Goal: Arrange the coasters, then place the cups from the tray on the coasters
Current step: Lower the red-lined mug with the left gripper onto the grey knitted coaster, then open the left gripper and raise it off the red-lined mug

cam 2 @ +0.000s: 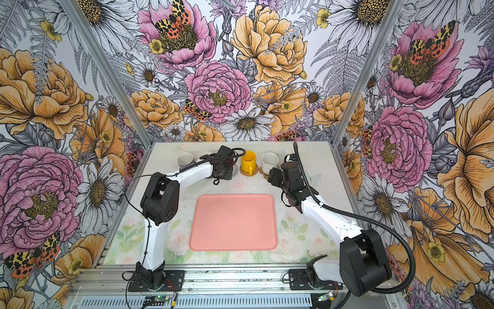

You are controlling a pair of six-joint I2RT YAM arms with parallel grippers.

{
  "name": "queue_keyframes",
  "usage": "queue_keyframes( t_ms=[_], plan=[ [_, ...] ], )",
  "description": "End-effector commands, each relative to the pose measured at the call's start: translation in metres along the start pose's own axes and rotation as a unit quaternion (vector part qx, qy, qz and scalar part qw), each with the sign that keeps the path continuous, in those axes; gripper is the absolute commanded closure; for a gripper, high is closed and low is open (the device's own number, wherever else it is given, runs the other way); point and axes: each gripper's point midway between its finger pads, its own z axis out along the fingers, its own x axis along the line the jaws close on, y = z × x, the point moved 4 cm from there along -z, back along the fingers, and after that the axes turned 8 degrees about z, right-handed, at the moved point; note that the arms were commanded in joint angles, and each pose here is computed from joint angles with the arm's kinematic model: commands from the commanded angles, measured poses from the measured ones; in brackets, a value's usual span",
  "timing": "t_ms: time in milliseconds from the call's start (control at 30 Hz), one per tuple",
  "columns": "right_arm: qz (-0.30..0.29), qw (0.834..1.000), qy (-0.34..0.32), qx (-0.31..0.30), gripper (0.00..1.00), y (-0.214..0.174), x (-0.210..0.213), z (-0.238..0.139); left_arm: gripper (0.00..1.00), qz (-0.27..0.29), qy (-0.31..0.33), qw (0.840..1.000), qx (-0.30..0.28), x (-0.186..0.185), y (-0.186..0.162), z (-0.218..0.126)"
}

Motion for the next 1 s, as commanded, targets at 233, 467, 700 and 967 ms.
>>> queue_keyframes(
  t_ms=[233,467,700,967],
  plan=[
    [0.005,1.0,0.002,-0.003,0.21,0.001,-0.001,0.003,0.44,-0.011,-0.011,0.998,-0.056,0.006,0.027,-0.042],
    [0.003,1.0,0.005,-0.005,0.2,0.002,-0.001,0.0,0.43,-0.012,-0.015,0.994,-0.104,0.006,0.041,-0.089],
    [0.001,1.0,0.006,-0.005,0.18,0.002,0.0,0.0,0.4,-0.013,-0.007,0.988,-0.156,0.015,0.044,-0.143],
    [0.001,1.0,0.024,-0.005,0.17,0.003,0.005,-0.007,0.32,-0.053,0.008,0.966,-0.253,0.05,0.027,-0.196]
  ],
)
